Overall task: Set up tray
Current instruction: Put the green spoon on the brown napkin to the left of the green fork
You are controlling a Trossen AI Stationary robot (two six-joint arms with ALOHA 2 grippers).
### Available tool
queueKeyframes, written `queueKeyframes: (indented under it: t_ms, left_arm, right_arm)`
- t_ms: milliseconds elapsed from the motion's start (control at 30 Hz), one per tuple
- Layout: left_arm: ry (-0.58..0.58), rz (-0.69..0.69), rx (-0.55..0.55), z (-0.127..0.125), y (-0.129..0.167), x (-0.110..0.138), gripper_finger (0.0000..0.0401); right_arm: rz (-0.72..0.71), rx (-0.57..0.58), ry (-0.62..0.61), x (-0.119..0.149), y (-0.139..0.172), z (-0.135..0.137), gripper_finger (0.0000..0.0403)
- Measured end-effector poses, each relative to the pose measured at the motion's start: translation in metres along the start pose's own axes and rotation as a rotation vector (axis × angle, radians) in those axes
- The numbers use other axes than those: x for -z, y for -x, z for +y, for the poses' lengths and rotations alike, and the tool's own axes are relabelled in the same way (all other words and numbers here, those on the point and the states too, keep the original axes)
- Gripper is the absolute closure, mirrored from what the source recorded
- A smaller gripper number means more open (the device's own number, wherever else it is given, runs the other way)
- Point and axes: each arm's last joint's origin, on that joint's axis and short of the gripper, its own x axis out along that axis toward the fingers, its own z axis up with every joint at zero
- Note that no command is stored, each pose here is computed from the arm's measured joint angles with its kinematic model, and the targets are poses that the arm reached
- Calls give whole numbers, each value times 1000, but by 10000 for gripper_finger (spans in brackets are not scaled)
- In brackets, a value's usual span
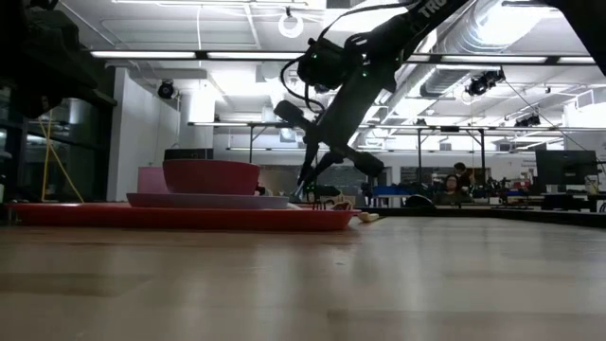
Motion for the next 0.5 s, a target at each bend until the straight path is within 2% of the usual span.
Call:
queueKeyframes:
  t_ms: [267, 500]
  left_arm:
    - [0, 0, 0, 0, 0, 0, 284]
    - [1, 0, 2, 0, 0, 0, 284]
  right_arm:
    - [38, -30, 0, 1, -18, -3, 403]
    - [27, -11, -1, -2, -20, -5, 403]
